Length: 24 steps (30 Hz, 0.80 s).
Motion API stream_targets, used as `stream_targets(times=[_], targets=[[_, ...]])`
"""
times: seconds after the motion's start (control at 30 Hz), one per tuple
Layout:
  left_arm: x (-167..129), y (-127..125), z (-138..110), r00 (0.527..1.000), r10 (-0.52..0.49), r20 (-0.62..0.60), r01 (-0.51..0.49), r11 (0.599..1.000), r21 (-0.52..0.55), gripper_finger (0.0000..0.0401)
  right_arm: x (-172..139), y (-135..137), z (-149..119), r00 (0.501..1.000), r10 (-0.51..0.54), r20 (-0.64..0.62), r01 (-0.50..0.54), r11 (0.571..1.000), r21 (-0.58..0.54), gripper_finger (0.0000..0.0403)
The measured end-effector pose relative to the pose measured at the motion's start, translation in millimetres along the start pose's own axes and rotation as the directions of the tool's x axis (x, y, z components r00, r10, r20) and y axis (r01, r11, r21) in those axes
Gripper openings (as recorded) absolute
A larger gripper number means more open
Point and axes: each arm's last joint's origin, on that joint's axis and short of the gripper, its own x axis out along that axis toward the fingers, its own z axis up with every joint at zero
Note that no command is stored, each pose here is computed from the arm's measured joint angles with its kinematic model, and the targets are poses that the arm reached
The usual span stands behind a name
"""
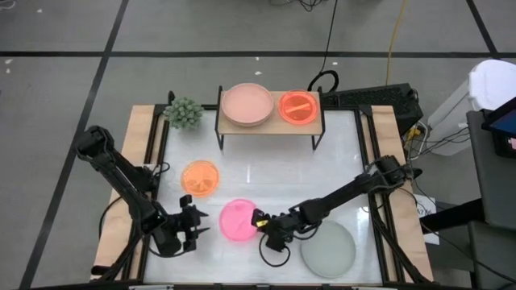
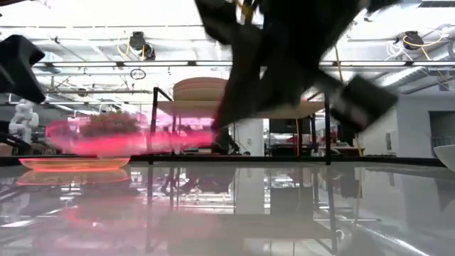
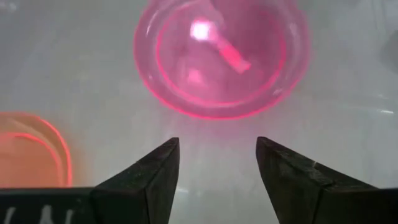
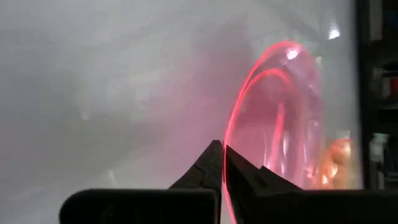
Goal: Place and stack plates onto a shelf
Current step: Stack the pink plate on on top of the orange transparent plate
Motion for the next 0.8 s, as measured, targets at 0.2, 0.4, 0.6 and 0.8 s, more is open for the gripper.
stream_targets(times=[0.2, 0.4, 0.6, 0.8], targets=[[-4, 5, 5, 0.992, 0.075, 0.103, -0.082, 0.995, 0.065, 0.022, -46, -15, 7, 0.997, -0.062, -0.053, 0.066, 0.995, 0.076, 0.0], [1, 13, 15, 0.959, 0.194, 0.208, -0.211, 0.975, 0.066, 0.022, -94, -26, 4, 0.971, -0.155, -0.184, 0.179, 0.976, 0.121, 0.0], [11, 26, 25, 0.95, 0.252, 0.186, -0.262, 0.965, 0.028, 0.0203, -138, -38, -10, 0.937, -0.215, -0.276, 0.27, 0.946, 0.177, 0.0], [18, 35, 32, 0.949, 0.276, 0.15, -0.281, 0.959, 0.017, 0.0178, -172, -54, -35, 0.879, -0.284, -0.384, 0.375, 0.908, 0.187, 0.0]])
